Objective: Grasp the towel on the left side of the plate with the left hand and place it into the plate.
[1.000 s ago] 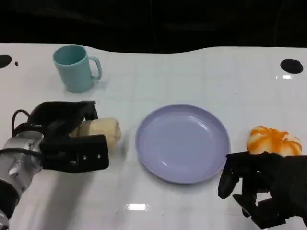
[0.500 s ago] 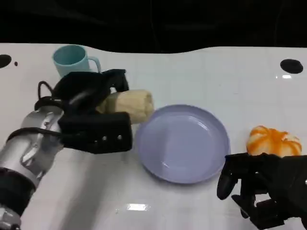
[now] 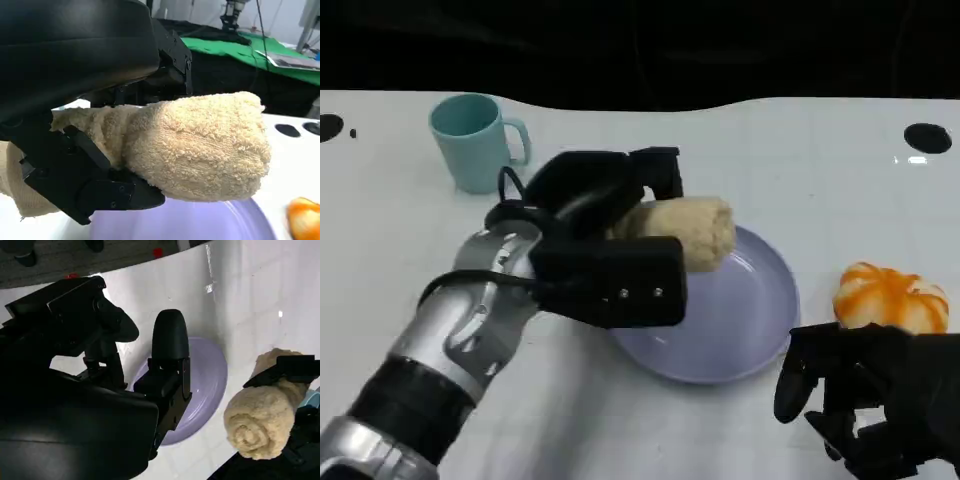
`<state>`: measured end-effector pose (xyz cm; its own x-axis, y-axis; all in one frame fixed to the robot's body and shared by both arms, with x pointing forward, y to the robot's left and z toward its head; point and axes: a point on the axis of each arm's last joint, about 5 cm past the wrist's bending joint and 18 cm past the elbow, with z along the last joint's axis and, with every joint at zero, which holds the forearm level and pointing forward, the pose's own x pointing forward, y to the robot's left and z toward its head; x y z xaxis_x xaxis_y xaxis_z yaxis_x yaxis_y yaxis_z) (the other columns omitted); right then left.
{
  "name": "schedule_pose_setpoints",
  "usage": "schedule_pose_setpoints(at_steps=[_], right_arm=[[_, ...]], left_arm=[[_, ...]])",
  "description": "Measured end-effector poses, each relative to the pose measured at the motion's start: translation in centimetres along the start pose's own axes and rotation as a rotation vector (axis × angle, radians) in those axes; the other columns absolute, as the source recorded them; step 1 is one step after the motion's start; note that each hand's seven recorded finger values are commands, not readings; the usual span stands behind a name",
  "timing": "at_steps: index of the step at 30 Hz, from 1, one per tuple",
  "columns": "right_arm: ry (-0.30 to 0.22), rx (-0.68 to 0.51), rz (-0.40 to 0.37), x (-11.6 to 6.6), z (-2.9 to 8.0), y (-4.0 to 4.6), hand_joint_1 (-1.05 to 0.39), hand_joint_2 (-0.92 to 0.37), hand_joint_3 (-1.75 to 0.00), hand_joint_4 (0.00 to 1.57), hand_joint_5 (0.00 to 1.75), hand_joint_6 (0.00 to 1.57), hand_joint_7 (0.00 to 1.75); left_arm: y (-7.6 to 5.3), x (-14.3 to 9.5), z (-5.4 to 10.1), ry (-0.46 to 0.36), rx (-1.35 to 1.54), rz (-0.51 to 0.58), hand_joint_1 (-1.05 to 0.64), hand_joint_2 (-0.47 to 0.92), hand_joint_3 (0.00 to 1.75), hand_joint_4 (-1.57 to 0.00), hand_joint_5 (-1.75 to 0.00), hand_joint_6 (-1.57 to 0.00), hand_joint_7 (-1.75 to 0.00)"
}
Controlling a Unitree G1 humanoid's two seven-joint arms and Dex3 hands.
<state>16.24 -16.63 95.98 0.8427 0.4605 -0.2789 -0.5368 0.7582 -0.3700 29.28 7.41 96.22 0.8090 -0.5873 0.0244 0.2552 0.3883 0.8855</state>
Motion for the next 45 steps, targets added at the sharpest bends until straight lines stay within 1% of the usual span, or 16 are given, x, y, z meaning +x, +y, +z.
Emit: schedule_pose_setpoints(at_steps=[2, 4, 5, 6, 8, 9, 10, 11, 13, 19, 23, 27, 30, 37, 41, 45], right_arm=[[0.0, -0.001, -0.002, -0.1, 0.0, -0.08, 0.02, -0.57, -1.07, 0.71, 1.7, 0.69, 1.43], [-0.001, -0.002, -0.005, -0.1, -0.1, -0.15, 0.02, -0.57, -1.07, 0.71, 1.7, 0.69, 1.42], [-0.001, -0.001, -0.006, -0.1, -0.1, -0.18, 0.02, -0.57, -1.08, 0.71, 1.69, 0.69, 1.42], [-0.001, 0.0, -0.007, -0.2, -0.1, -0.2, 0.02, -0.57, -1.08, 0.71, 1.69, 0.69, 1.42], [-0.002, 0.007, -0.006, -0.2, -0.1, -0.24, 0.01, -0.57, -1.08, 0.71, 1.69, 0.69, 1.43], [-0.003, 0.01, -0.005, -0.2, -0.1, -0.25, 0.01, -0.57, -1.08, 0.71, 1.69, 0.69, 1.43], [-0.003, 0.011, -0.004, -0.3, -0.1, -0.26, 0.01, -0.57, -1.08, 0.71, 1.69, 0.69, 1.43], [-0.003, 0.011, -0.003, -0.3, -0.1, -0.27, 0.01, -0.57, -1.08, 0.71, 1.7, 0.69, 1.43], [-0.005, 0.01, -0.002, -0.3, -0.1, -0.28, 0.01, -0.57, -1.08, 0.71, 1.7, 0.69, 1.44], [-0.007, 0.007, 0.001, -0.4, 0.0, -0.32, 0.01, -0.57, -1.07, 0.71, 1.69, 0.68, 1.44], [-0.005, 0.007, 0.001, -0.4, 0.0, -0.33, 0.01, -0.58, -1.06, 0.71, 1.68, 0.68, 1.43], [0.0, 0.009, 0.001, -0.4, 0.0, -0.33, 0.02, -0.57, -1.07, 0.71, 1.68, 0.68, 1.43], [-0.003, 0.008, 0.001, -0.3, 0.0, -0.33, 0.02, -0.57, -1.08, 0.71, 1.68, 0.68, 1.43], [-0.002, 0.009, 0.0, -0.3, 0.0, -0.35, 0.02, -0.57, -1.08, 0.71, 1.68, 0.68, 1.44], [-0.002, 0.01, 0.0, -0.3, -0.1, -0.37, 0.02, -0.58, -1.07, 0.7, 1.68, 0.68, 1.45], [0.003, 0.012, 0.0, -0.3, -0.1, -0.36, 0.03, -0.58, -1.06, 0.7, 1.68, 0.68, 1.45]], left_arm=[[-0.4, 0.2, 0.4, -0.004, -0.007, -0.02, -0.19, 0.56, 0.94, -0.8, -1.75, -0.6, -1.67], [-0.7, 0.4, 0.8, -0.008, -0.014, -0.039, -0.2, 0.55, 0.97, -0.78, -1.75, -0.65, -1.51], [-0.8, 0.4, 1.0, -0.012, -0.018, -0.044, -0.2, 0.58, 0.9, -0.75, -1.74, -0.71, -1.2], [-0.9, 0.5, 1.1, -0.014, -0.022, -0.05, -0.2, 0.62, 0.8, -0.73, -1.72, -0.77, -0.99], [-1.1, 0.6, 1.4, -0.009, -0.029, -0.063, -0.22, 0.8, 0.44, -0.6, -1.54, -0.83, -0.52], [-1.1, 0.7, 1.4, 0.0, -0.033, -0.079, -0.23, 0.86, 0.3, -0.58, -1.39, -0.84, -0.37], [-1.2, 0.7, 1.5, 0.008, -0.034, -0.098, -0.27, 0.9, 0.2, -0.6, -1.13, -0.83, -0.22], [-1.3, 0.7, 1.5, 0.011, -0.034, -0.115, -0.28, 0.91, 0.15, -0.61, -1.02, -0.81, -0.15], [-1.4, 0.7, 1.6, 0.007, -0.031, -0.14, -0.31, 0.92, 0.11, -0.59, -0.94, -0.74, -0.07], [-1.9, 0.4, 1.6, -0.026, 0.069, -0.239, -0.48, 0.92, 0.14, -0.41, -0.31, -0.41, 0.0], [-2.3, 0.3, 1.5, -0.025, 0.125, -0.284, -0.59, 0.92, 0.11, -0.31, -0.16, -0.25, 0.0], [-2.0, 0.2, 1.4, -0.026, 0.119, -0.287, -0.7, 0.92, 0.1, -0.21, -0.12, -0.15, 0.0], [-1.2, 0.0, 1.3, -0.038, 0.102, -0.278, -0.77, 0.92, 0.1, -0.17, -0.11, -0.13, 0.0], [0.7, -1.2, 0.4, -0.045, 0.072, -0.221, -0.76, 0.92, 0.14, -0.21, -0.15, -0.17, -0.02], [1.5, -2.2, 0.2, -0.058, -0.011, -0.196, -0.65, 0.92, 0.16, -0.32, -0.24, -0.28, -0.07], [1.5, -3.9, -0.5, -0.078, -0.126, -0.12, -0.48, 0.92, 0.16, -0.54, -0.39, -0.48, -0.14]])
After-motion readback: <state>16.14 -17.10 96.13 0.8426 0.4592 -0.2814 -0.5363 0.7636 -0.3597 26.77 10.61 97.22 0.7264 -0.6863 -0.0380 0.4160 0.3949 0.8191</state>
